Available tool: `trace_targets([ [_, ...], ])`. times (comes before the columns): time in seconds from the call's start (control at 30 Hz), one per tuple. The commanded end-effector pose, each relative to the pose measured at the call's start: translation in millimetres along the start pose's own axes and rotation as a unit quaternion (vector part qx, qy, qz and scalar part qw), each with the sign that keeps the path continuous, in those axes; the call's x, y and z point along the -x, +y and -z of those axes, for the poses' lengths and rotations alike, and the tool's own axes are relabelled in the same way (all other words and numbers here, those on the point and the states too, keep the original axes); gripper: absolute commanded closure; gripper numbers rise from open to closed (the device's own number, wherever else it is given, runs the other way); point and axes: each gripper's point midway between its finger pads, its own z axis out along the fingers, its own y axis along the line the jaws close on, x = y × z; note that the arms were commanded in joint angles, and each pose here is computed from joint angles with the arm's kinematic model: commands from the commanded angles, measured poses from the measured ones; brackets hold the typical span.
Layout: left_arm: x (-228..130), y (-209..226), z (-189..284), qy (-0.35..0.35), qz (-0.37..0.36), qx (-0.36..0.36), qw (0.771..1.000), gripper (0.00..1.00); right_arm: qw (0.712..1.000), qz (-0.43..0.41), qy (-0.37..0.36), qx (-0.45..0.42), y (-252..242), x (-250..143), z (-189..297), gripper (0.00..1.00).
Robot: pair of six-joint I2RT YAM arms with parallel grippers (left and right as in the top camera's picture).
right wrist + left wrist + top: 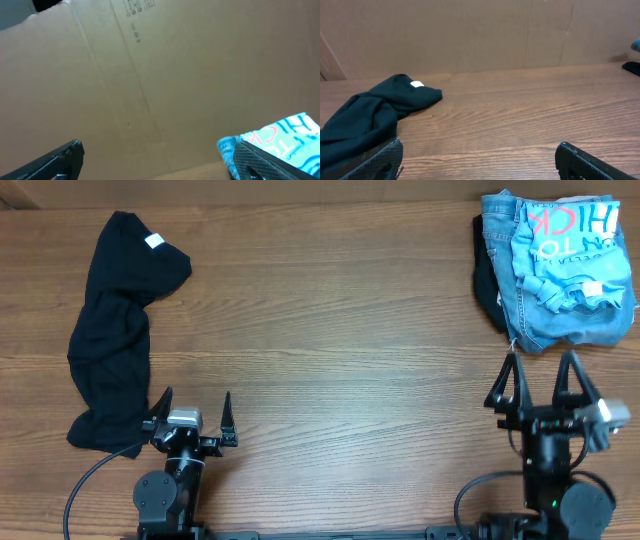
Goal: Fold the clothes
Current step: 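Reach the left gripper to the black t-shirt collar and grasp it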
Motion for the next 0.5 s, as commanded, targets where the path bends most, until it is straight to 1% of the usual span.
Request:
trace_targets([
  [0.0, 0, 1, 0, -0.002, 0.006, 0.004, 1.0, 0.0, 1.0, 0.018, -0.007, -0.003, 12, 40, -29, 0.0],
  [0.07, 0, 1, 0, -0.002, 0.006, 0.004, 1.0, 0.0, 1.0, 0.017, 0.001, -0.006, 17, 60, -61, 0.0],
  [0.17, 0, 1, 0, -0.002, 0.006, 0.004, 1.0, 0.0, 0.999, 0.016, 0.027, 0.005, 24, 71, -114, 0.0],
  [0.2, 0, 1, 0, -0.002, 0.006, 0.004, 1.0, 0.0, 0.999, 0.014, 0.036, 0.013, 26, 69, -130, 0.0],
  [0.23, 0, 1, 0, -0.002, 0.006, 0.004, 1.0, 0.0, 0.998, 0.016, 0.031, 0.049, 37, 72, -154, 0.0],
  [0.27, 0, 1, 0, -0.002, 0.006, 0.004, 1.0, 0.0, 0.998, 0.02, 0.004, 0.061, 39, 79, -168, 0.0],
  [0.3, 0, 1, 0, -0.002, 0.006, 0.004, 1.0, 0.0, 0.996, 0.023, -0.04, 0.08, 42, 88, -180, 0.0],
  [0.33, 0, 1, 0, -0.002, 0.006, 0.004, 1.0, 0.0, 0.993, 0.028, -0.068, 0.093, 42, 88, -190, 0.0],
  [0.37, 0, 1, 0, -0.002, 0.006, 0.004, 1.0, 0.0, 0.992, 0.035, -0.078, 0.091, 36, 81, -200, 0.0],
  [0.4, 0, 1, 0, -0.002, 0.006, 0.004, 1.0, 0.0, 0.993, 0.042, -0.07, 0.084, 26, 66, -209, 0.0],
  [0.47, 0, 1, 0, -0.002, 0.006, 0.004, 1.0, 0.0, 0.997, 0.035, -0.021, 0.062, 3, 19, -228, 0.0],
])
